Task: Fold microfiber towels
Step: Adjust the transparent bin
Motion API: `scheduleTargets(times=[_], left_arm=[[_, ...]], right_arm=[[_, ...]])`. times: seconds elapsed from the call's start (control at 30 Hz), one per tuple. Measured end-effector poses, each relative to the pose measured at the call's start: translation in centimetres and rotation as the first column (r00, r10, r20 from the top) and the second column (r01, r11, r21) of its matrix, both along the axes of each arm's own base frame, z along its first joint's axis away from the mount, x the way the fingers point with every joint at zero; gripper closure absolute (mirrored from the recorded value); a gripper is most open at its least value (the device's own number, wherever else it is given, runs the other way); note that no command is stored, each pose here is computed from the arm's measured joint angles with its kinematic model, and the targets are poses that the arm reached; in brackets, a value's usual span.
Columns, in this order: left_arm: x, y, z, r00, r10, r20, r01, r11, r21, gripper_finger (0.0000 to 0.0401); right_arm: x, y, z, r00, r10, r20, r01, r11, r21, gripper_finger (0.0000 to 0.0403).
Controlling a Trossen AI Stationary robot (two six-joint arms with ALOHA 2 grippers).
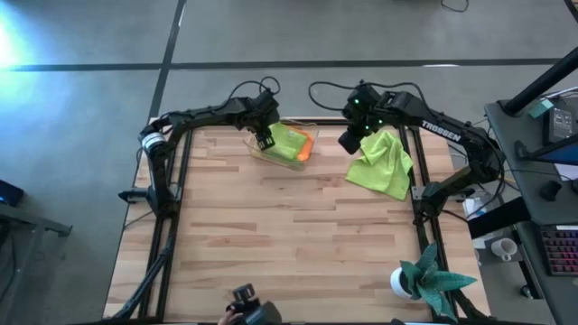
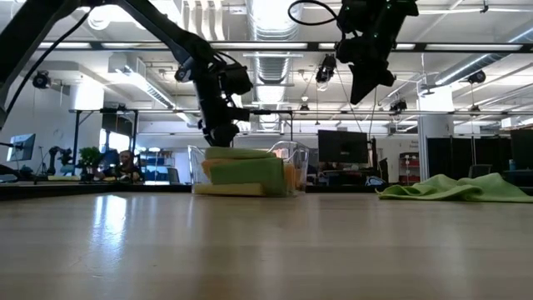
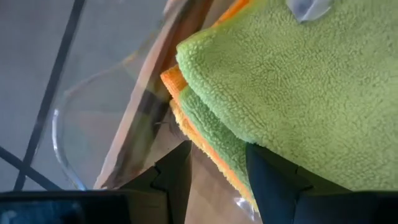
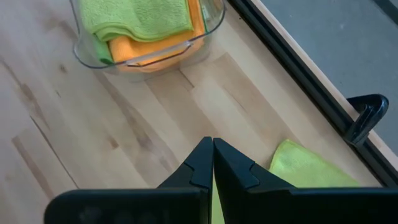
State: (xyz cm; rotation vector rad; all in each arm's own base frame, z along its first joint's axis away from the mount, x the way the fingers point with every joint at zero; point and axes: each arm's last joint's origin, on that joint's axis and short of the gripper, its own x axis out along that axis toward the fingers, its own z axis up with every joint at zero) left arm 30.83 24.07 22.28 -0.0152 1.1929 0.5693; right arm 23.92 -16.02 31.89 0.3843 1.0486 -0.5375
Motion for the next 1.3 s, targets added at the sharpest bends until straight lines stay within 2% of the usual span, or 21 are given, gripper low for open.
scheduleTargets(times=[0.13,0.3,0.4,0.5,0.57,0.7,0.9,1.13,1.3], left_arm=[[0.2,-0.5,1.4,0.999,-0.023,0.047,0.021,0.999,0.029,0.0267],[-0.5,-2.6,5.9,0.980,-0.142,0.142,0.129,0.987,0.094,0.0267],[-1.1,-4.5,8.1,0.943,-0.238,0.234,0.225,0.971,0.082,0.0267],[-1.2,-6.4,9.0,0.899,-0.315,0.305,0.313,0.948,0.055,0.0267],[-1.1,-7.7,8.6,0.885,-0.348,0.308,0.355,0.934,0.037,0.0267],[-0.5,-10.1,5.8,0.870,-0.412,0.270,0.434,0.901,-0.025,0.0267],[0.3,-13.5,2.8,0.820,-0.515,0.249,0.539,0.841,-0.037,0.0267],[2.2,-13.6,0.9,0.786,-0.537,0.307,0.554,0.832,0.039,0.0267],[3.7,-13.3,-1.1,0.799,-0.535,0.275,0.557,0.831,0.000,0.0267]], right_arm=[[0.1,0.1,0.0,1.000,0.006,0.000,-0.006,1.000,0.000,0.0394],[0.1,0.1,0.0,1.000,0.007,0.000,-0.007,1.000,0.000,0.0394],[0.1,0.2,0.0,1.000,0.010,-0.001,-0.010,1.000,0.000,0.0394],[0.2,0.3,-0.1,1.000,0.014,-0.002,-0.014,1.000,0.001,0.0394],[0.2,0.4,-0.1,1.000,0.019,-0.003,-0.019,1.000,0.001,0.0394],[0.3,0.5,-0.1,1.000,0.023,-0.002,-0.023,1.000,0.000,0.0394],[0.3,0.5,-0.1,1.000,0.027,-0.003,-0.027,1.000,-0.002,0.0394],[0.3,0.5,-0.1,1.000,0.027,-0.003,-0.027,1.000,-0.002,0.0394],[0.4,0.6,-0.1,1.000,0.029,-0.004,-0.029,1.000,0.000,0.0394]])
